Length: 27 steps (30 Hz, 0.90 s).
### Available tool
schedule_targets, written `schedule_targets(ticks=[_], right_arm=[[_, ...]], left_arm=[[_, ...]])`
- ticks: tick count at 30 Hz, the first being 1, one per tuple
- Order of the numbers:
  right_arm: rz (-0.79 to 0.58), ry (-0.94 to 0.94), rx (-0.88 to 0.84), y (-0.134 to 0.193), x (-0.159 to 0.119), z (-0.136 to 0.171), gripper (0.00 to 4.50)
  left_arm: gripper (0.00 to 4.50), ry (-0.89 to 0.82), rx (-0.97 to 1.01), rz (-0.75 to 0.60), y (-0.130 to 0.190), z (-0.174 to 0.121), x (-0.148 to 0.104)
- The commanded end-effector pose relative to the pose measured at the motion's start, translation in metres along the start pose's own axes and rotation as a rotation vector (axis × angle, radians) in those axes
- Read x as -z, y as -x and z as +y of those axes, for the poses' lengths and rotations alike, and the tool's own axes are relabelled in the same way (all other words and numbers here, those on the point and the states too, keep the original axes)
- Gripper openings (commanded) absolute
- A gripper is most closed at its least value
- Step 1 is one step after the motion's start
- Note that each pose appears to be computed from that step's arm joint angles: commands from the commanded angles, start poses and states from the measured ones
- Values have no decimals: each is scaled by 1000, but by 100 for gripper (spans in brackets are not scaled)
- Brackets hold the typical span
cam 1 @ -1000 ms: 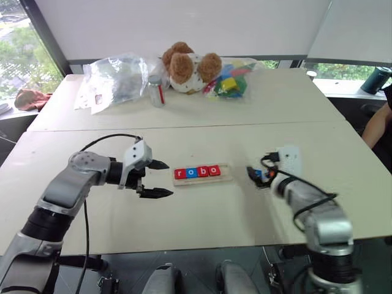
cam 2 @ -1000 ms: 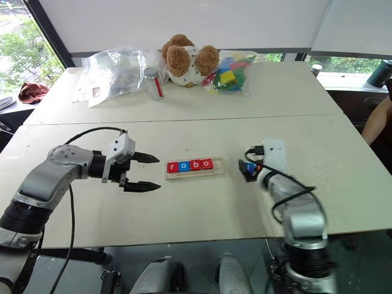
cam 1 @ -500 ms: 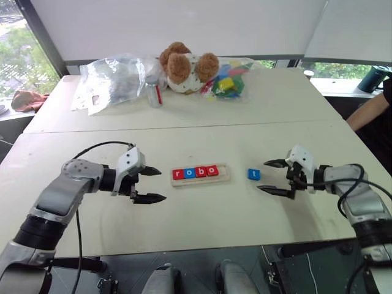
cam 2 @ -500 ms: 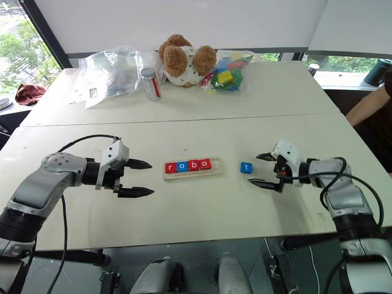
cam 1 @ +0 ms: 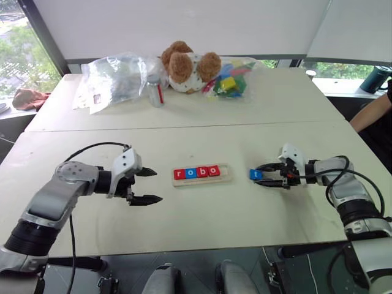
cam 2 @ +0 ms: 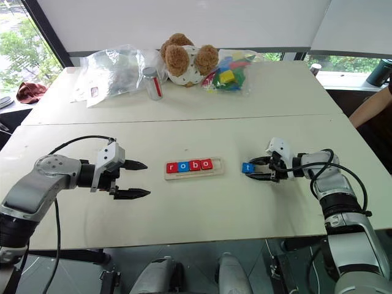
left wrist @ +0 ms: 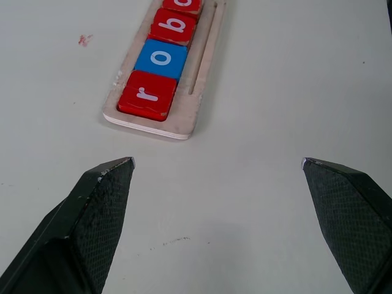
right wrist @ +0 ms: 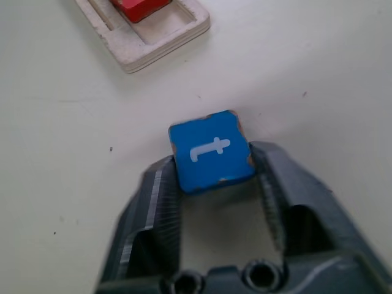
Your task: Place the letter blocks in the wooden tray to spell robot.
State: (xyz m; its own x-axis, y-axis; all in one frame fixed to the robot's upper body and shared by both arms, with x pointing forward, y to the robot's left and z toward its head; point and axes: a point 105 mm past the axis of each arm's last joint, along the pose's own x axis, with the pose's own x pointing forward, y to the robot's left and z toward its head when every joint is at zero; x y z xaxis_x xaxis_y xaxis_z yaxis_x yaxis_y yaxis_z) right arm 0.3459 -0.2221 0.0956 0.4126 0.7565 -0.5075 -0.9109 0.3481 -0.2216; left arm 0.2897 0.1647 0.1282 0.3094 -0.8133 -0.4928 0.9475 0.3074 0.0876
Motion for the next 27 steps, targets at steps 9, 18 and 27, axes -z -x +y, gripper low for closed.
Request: schedule_targets(ticks=[9,18,27], right_arm=[[-26,130,-138,-29,-69,-1,110],[47,173,-239,-60,-76,-3,110],[97,205,-271,-60,-75,-8,110]], left_arm=[[450,-59,-4,3,0,6,-9],[450,-59,1,-45,-4,3,-20],[450,-46,-17,-44,1,0,-16]])
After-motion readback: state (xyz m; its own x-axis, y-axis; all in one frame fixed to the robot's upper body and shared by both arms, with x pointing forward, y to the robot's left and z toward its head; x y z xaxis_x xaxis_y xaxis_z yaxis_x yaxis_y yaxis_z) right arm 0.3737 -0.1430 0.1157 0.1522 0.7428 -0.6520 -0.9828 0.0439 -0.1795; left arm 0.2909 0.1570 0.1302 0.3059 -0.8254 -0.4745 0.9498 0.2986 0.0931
